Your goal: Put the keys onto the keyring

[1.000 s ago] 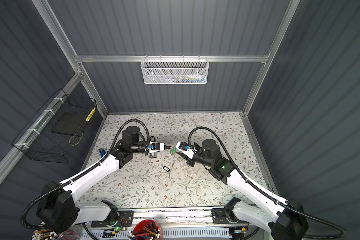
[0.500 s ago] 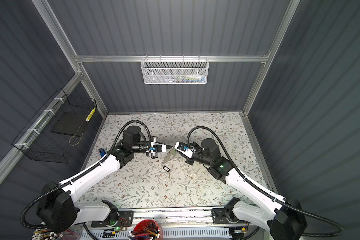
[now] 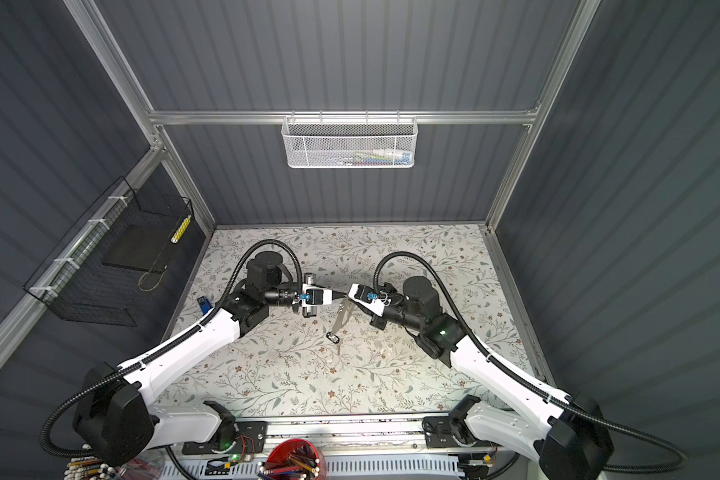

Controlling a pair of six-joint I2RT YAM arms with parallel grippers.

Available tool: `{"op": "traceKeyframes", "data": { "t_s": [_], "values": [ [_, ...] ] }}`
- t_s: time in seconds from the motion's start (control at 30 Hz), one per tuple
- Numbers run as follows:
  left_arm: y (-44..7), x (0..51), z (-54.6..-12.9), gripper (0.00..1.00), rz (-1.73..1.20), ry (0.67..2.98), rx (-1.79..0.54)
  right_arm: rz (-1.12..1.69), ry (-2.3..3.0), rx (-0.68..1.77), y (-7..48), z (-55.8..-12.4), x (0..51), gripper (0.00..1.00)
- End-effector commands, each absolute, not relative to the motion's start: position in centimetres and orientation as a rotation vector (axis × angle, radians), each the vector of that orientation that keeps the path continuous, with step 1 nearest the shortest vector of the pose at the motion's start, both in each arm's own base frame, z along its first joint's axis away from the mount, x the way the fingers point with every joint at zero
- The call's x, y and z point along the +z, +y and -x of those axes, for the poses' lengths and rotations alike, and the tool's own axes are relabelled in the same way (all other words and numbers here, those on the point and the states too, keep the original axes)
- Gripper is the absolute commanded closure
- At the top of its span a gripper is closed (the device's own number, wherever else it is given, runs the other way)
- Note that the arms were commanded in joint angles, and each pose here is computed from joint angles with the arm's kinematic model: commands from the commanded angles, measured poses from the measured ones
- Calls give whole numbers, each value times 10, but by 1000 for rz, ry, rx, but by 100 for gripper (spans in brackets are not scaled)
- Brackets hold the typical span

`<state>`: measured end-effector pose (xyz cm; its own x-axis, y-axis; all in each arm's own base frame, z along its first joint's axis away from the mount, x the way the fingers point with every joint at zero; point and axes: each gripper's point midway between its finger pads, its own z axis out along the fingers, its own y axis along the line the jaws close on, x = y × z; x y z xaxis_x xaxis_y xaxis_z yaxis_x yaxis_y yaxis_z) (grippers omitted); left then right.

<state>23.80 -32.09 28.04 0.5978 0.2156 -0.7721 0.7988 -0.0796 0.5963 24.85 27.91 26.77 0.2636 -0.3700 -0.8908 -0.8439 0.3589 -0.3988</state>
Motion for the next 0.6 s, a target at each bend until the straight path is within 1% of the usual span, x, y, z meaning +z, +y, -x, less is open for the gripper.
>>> {"op": "traceKeyframes", "data": {
  "t_s": [0.0, 0.1, 0.3, 0.37, 0.5, 0.57],
  "values": [
    [-325, 300, -231, 100, -1612, 815, -633, 1220, 1296, 469, 281, -246, 276, 79],
    [-326, 300, -229, 100, -1618, 808, -642, 1219, 1294, 470, 281, -246, 277, 80],
    [-328, 297, -229, 100, -1632, 814, -646, 1217, 1289, 472, 281, -245, 278, 84],
    [-328, 296, -229, 100, -1633, 817, -648, 1215, 1285, 471, 281, -245, 279, 84],
    [-328, 294, -229, 100, -1641, 820, -652, 1215, 1287, 477, 280, -244, 279, 79],
    [-329, 294, -229, 100, -1642, 819, -655, 1222, 1291, 478, 281, -244, 277, 80]
  ]
}}
